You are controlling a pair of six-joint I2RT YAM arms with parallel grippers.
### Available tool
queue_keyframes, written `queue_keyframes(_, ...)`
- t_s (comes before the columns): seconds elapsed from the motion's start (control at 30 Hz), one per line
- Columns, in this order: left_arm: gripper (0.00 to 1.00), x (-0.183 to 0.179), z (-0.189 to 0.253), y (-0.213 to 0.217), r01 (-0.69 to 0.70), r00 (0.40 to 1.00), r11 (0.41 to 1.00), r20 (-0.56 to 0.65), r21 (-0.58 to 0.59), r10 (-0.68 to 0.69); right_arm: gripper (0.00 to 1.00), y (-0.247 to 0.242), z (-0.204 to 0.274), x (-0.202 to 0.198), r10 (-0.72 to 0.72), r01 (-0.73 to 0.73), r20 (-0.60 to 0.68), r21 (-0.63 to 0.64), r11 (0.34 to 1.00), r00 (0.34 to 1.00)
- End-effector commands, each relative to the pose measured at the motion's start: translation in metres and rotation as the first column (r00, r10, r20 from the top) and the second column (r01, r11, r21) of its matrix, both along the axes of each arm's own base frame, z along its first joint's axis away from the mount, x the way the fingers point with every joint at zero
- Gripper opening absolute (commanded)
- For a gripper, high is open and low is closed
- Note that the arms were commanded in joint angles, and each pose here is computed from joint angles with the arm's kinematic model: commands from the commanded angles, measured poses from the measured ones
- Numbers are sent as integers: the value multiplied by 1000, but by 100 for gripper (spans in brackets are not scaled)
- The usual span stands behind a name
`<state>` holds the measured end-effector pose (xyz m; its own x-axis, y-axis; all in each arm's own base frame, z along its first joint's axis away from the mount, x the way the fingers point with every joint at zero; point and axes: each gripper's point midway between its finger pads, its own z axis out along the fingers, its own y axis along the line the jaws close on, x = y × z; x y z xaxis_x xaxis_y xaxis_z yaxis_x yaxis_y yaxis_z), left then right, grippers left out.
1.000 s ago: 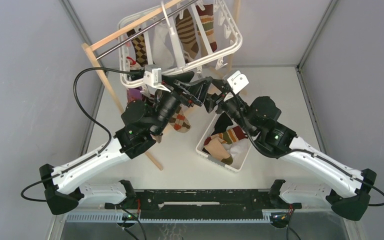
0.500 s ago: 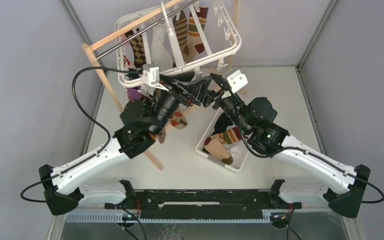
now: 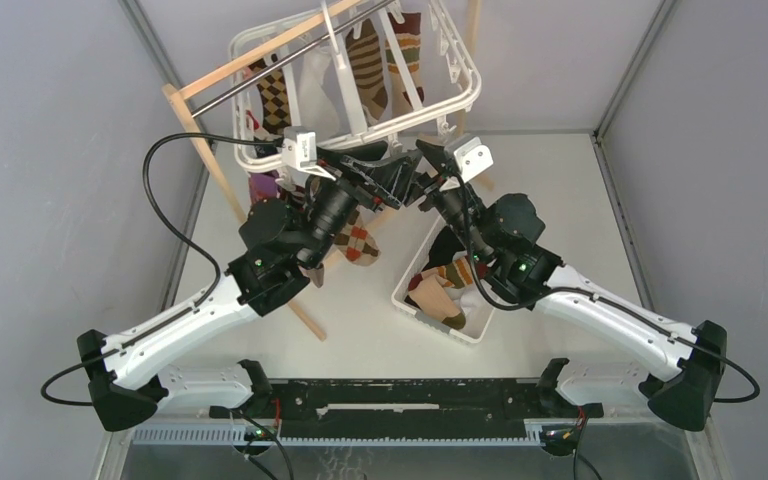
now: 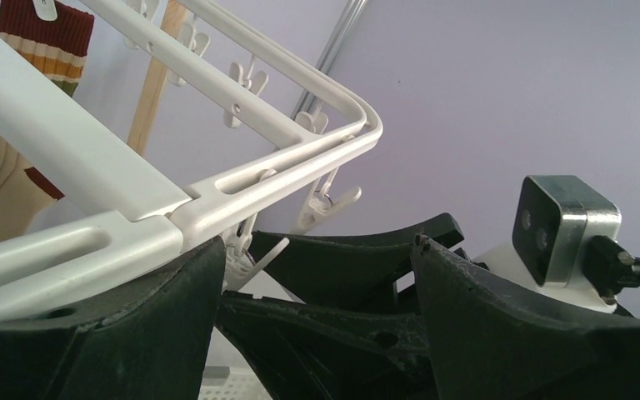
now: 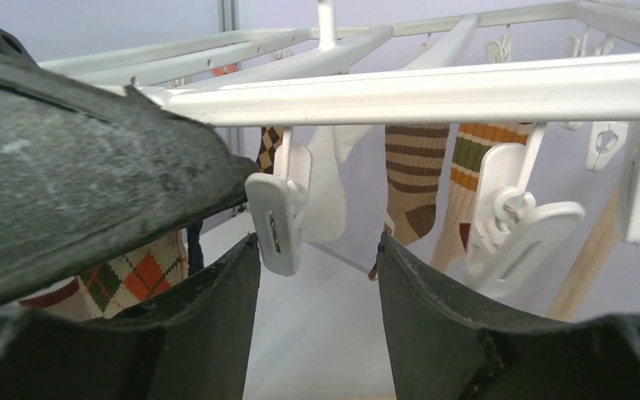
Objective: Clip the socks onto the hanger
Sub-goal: Open the clamp at the hanger.
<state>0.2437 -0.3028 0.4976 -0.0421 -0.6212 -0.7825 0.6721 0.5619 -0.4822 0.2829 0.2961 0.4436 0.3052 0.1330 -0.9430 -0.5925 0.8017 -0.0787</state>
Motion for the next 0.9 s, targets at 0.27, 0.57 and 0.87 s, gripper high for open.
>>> queue_keyframes(0.27, 86, -4, 10, -3, 35, 999, 999, 16, -13, -34, 60, 5, 18, 0, 50, -53, 31, 90, 995, 998)
queue_keyframes(0.57, 86, -2, 7, -6, 34, 999, 999, 10, -6, -34, 60, 9, 14, 5, 48, -50, 32, 88, 995, 998)
queue_keyframes(0.87, 86, -3, 7, -6, 36, 999, 999, 8, -9, -36, 55, 15, 9, 9, 60, -62, 21, 95, 994, 998)
